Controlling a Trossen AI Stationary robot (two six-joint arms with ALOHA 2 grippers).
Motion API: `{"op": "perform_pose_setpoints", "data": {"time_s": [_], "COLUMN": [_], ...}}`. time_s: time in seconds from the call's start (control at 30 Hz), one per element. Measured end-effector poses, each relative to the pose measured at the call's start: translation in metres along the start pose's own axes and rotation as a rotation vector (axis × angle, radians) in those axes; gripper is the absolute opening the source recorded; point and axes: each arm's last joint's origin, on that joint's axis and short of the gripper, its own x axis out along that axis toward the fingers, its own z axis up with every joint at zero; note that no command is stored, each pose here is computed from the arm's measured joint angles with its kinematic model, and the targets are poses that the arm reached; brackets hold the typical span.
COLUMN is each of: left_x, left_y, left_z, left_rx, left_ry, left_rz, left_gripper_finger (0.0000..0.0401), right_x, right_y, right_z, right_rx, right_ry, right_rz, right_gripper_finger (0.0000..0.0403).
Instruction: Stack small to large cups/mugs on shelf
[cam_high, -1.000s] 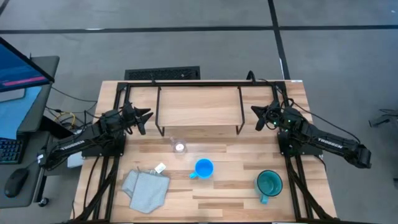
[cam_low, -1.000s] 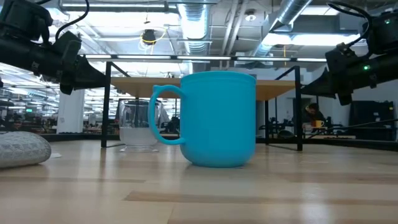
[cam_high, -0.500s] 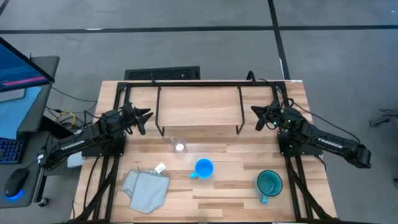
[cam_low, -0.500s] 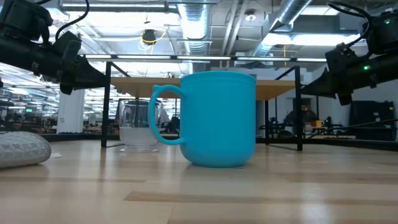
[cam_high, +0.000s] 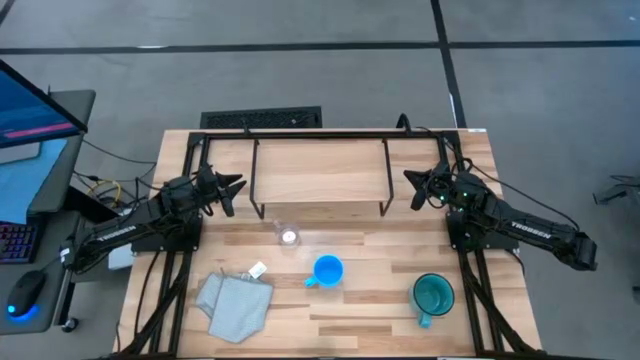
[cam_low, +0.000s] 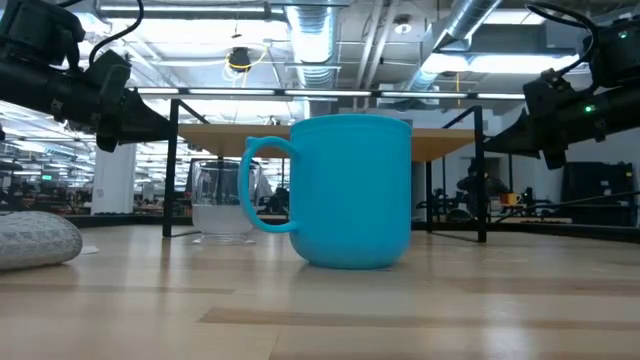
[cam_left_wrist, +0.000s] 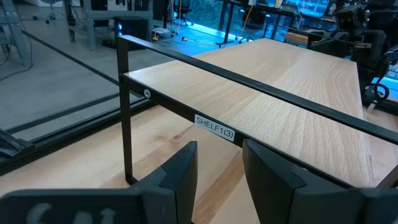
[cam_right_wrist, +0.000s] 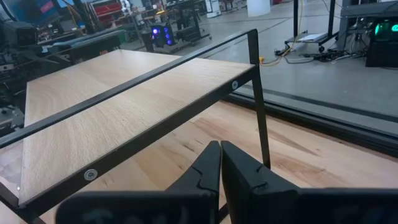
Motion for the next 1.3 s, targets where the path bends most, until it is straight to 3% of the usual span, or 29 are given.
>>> {"op": "perform_pose_setpoints", "data": {"time_s": [0.37,0.57,0.7,1.3], "left_x": [0.0,0.0,0.0,0.0], "left_y": [0.0,0.0005,0.0006,0.0006], "left_z": [0.0,0.0001,0.0001,0.0001], "left_rx": [0.008,0.189,0.235,0.231], "left_ry": [0.0,-0.002,-0.002,-0.003], "left_rz": [0.0,0.017,0.021,0.022], "left_gripper_finger": [0.0119,0.0119,0.0119,0.0119], "right_x": [0.0,0.0,0.0,0.0], "right_y": [0.0,0.0,0.0,0.0003], "right_z": [0.0,0.0,0.0,0.0003], "right_rx": [0.0,0.0,0.0,0.014], "right_ry": [0.0,0.0,0.0,-0.004], "right_rz": [0.0,0.0,0.0,0.003], "right_gripper_finger": [0.0036,0.0036,0.0036,0.0036]}}
